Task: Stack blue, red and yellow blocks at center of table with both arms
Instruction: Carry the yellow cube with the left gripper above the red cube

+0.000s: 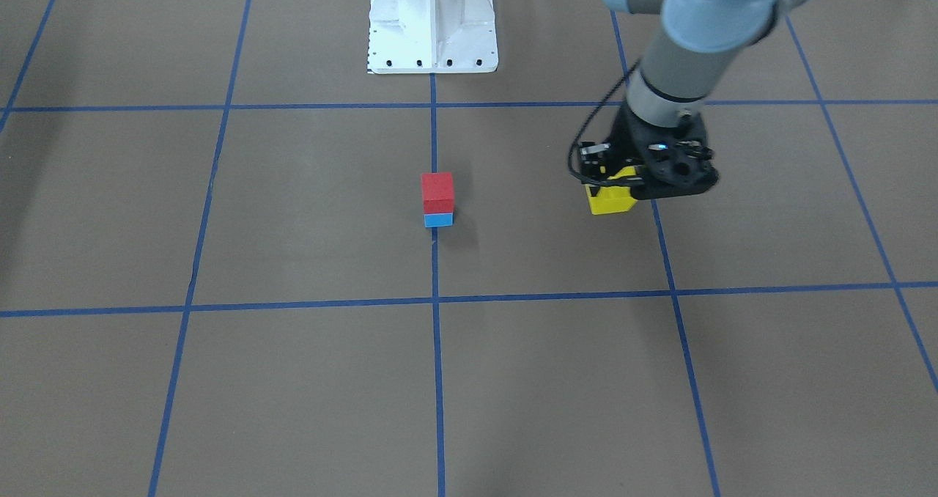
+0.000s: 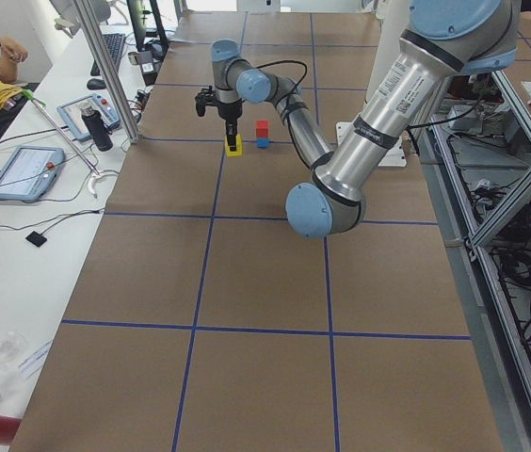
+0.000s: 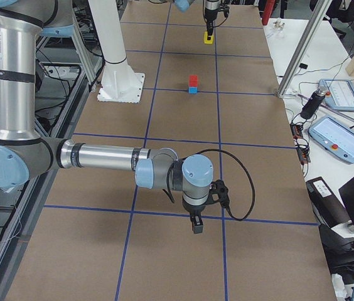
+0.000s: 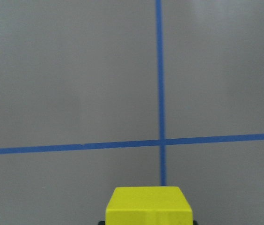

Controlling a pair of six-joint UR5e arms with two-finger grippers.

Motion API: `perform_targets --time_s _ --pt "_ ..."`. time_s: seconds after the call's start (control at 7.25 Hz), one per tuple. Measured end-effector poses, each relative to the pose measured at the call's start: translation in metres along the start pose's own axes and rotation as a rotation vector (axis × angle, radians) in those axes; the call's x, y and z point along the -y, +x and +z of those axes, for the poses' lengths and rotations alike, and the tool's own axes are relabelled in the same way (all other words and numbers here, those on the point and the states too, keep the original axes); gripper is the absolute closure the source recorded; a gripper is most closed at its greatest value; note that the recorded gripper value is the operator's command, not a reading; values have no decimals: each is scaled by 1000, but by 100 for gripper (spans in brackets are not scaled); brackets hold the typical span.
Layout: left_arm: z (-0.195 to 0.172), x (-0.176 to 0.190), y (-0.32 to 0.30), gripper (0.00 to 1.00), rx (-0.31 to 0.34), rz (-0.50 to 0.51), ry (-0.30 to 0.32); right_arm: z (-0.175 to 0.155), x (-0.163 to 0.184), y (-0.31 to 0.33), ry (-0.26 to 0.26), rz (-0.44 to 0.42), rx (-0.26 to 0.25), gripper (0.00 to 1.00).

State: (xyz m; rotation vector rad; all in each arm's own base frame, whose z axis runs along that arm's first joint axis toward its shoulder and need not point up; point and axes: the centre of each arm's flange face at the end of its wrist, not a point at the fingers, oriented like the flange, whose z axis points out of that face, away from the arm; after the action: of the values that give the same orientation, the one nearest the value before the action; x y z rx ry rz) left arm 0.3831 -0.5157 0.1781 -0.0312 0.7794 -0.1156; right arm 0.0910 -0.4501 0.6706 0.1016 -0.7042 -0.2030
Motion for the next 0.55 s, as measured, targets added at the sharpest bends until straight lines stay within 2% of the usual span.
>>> perform_targets --time_s 0.28,0.55 --pt "16 -36 107 100 7 -74 -11 1 -1 1 -2 1 0 1" --pt "35 -70 156 100 1 -70 -14 3 -4 1 -6 4 1 1"
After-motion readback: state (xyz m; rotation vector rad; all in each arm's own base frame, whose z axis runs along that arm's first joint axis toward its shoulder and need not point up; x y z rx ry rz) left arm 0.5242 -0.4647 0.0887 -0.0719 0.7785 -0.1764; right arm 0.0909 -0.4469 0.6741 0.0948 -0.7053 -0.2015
